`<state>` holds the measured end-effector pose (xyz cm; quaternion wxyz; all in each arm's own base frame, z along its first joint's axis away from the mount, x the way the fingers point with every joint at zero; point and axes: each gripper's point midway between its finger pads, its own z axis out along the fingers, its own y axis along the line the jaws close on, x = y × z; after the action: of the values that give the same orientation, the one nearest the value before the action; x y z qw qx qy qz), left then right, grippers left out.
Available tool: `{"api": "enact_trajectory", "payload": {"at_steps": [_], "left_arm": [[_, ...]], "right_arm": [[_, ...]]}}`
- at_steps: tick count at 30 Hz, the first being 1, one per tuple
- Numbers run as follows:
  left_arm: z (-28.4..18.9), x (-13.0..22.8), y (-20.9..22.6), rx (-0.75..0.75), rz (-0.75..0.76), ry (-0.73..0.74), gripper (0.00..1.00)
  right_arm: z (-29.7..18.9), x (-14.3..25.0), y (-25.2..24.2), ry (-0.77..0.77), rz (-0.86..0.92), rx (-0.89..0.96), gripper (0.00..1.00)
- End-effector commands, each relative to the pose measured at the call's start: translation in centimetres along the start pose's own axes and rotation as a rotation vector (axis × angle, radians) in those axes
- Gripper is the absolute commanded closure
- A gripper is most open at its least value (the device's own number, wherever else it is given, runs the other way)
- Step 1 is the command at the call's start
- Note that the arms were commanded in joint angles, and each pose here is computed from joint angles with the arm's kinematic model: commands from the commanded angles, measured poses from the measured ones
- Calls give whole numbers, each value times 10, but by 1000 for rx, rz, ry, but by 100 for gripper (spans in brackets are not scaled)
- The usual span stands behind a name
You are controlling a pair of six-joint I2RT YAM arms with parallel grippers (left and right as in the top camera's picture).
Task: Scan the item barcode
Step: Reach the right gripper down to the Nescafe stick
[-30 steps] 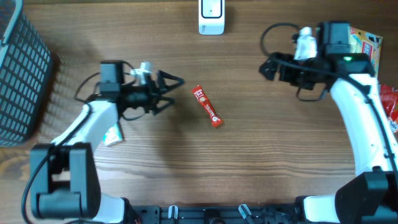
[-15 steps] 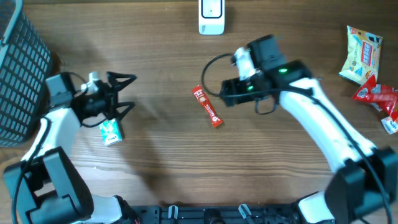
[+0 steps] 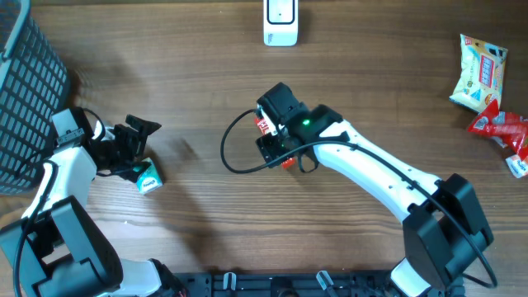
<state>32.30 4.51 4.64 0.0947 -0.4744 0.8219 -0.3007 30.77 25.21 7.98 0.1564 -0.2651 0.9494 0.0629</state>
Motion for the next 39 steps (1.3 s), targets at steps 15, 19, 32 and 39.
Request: {"api": "enact_trajectory", "payload": {"at_steps": [15,19,32,39], "left_arm": [[-4,-8,5,-36,26,-47,0],[-4,-8,5,-36,26,-47,0],[-4,-8,5,-36,26,-47,0],[-4,-8,5,-36,26,-47,0]], "right_arm": [[9,-13,-10,-53,140,73,0],[9,-14,-10,-60,141,72,0],[9,-19,-9,-78,142,67,1],[9,-19,-9,-78,142,67,0]]}}
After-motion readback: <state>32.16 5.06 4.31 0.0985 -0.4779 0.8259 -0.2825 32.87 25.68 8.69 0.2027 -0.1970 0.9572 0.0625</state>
